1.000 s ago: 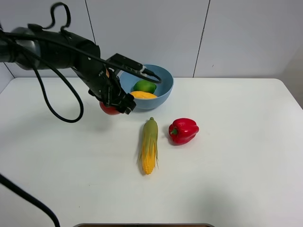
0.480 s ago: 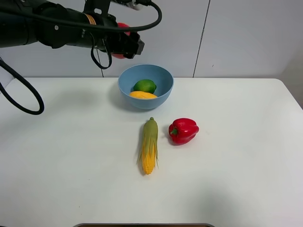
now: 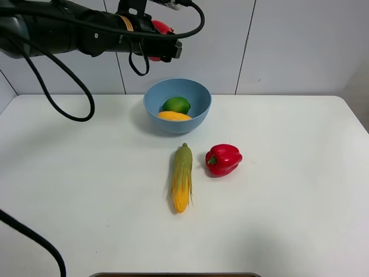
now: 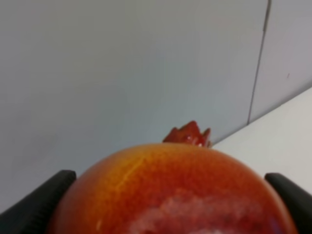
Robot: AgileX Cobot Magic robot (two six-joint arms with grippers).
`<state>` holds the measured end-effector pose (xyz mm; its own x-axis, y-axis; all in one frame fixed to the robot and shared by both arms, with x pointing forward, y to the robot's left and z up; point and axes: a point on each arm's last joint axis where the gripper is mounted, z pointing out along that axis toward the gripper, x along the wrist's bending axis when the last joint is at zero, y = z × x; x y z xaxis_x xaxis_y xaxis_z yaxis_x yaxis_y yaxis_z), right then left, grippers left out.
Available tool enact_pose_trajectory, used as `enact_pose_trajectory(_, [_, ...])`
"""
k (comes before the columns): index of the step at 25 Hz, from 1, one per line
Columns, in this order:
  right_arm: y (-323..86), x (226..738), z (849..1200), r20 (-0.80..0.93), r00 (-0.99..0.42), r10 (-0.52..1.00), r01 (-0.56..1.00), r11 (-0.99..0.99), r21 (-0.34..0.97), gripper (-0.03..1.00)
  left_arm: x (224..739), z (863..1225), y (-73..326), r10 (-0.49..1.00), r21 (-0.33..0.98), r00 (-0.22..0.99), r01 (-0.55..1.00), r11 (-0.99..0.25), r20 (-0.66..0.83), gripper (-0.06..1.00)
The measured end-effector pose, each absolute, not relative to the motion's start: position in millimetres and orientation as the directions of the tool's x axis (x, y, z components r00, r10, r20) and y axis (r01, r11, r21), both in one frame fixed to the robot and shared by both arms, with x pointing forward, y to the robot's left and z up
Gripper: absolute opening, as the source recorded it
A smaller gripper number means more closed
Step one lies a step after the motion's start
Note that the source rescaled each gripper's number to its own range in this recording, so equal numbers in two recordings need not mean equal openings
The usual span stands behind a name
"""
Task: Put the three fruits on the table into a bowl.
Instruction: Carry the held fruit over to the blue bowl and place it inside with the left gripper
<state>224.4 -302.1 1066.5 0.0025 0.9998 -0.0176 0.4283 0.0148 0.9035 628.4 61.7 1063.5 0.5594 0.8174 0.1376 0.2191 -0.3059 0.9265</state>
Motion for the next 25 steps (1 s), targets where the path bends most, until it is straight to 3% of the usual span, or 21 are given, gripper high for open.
enact_pose_trajectory(12, [-302, 224, 1066, -0.018, 0.002, 1.0, 0.428, 0.015, 0.904, 0.0, 681, 1001, 51, 0.819, 0.883, 0.548, 0.284, -0.374, 0.171, 0.0])
enact_pose_trajectory(25, [-302, 224, 1066, -0.018, 0.002, 1.0, 0.428, 0.015, 0.904, 0.0, 687, 938, 49, 0.809, 0.787, 0.565, 0.422, -0.45, 0.16, 0.0])
